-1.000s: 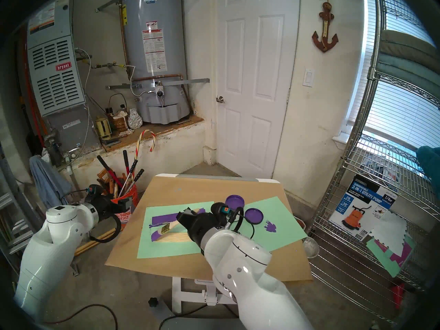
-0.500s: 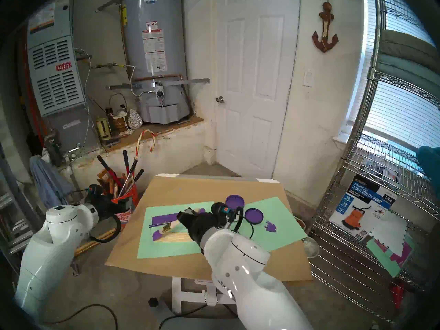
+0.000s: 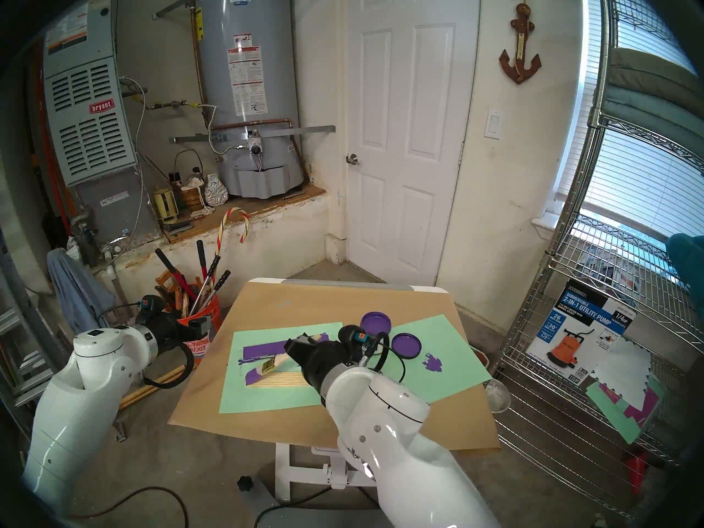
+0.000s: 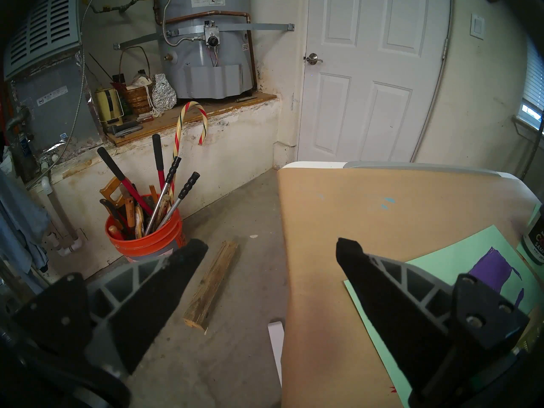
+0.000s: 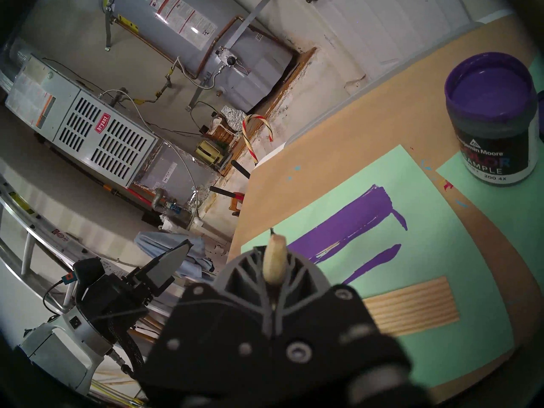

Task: Pick up brush, dip the brush into paint, and paint the wood

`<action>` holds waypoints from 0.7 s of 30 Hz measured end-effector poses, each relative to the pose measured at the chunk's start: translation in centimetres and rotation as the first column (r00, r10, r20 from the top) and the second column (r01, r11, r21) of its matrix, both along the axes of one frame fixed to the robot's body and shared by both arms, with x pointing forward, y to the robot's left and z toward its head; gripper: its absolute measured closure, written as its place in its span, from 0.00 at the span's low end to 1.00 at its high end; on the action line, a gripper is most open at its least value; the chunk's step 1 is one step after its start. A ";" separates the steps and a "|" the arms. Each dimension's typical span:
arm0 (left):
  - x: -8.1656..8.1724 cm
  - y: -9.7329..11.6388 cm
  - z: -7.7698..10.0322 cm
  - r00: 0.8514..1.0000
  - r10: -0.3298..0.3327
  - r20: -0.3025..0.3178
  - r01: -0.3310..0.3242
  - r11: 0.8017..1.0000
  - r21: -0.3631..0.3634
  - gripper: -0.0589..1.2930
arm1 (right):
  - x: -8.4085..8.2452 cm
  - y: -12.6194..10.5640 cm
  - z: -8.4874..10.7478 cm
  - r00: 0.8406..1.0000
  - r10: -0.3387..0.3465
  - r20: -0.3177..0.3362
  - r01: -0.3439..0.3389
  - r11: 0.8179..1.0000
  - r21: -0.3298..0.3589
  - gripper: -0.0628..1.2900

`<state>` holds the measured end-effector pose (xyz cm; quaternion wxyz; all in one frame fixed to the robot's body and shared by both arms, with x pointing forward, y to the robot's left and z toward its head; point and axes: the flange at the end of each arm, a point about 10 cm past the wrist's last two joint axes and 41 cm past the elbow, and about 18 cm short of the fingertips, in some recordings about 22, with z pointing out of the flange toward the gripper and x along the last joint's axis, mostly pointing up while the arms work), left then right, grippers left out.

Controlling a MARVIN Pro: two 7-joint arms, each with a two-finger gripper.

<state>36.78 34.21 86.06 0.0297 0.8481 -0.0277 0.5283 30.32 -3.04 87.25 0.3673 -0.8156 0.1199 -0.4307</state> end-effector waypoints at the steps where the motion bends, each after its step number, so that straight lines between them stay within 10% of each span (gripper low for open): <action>1: 0.0 0.0 0.0 1.000 0.000 0.000 0.000 1.000 0.000 0.03 | 0.0 0.0 0.0 1.000 0.000 -0.002 0.000 1.000 -0.001 0.97; 21: 0.0 0.0 0.0 1.000 0.000 0.000 0.000 1.000 0.000 0.03 | 0.0 -0.4 -0.1 1.000 -0.004 0.023 0.005 0.999 -0.040 0.97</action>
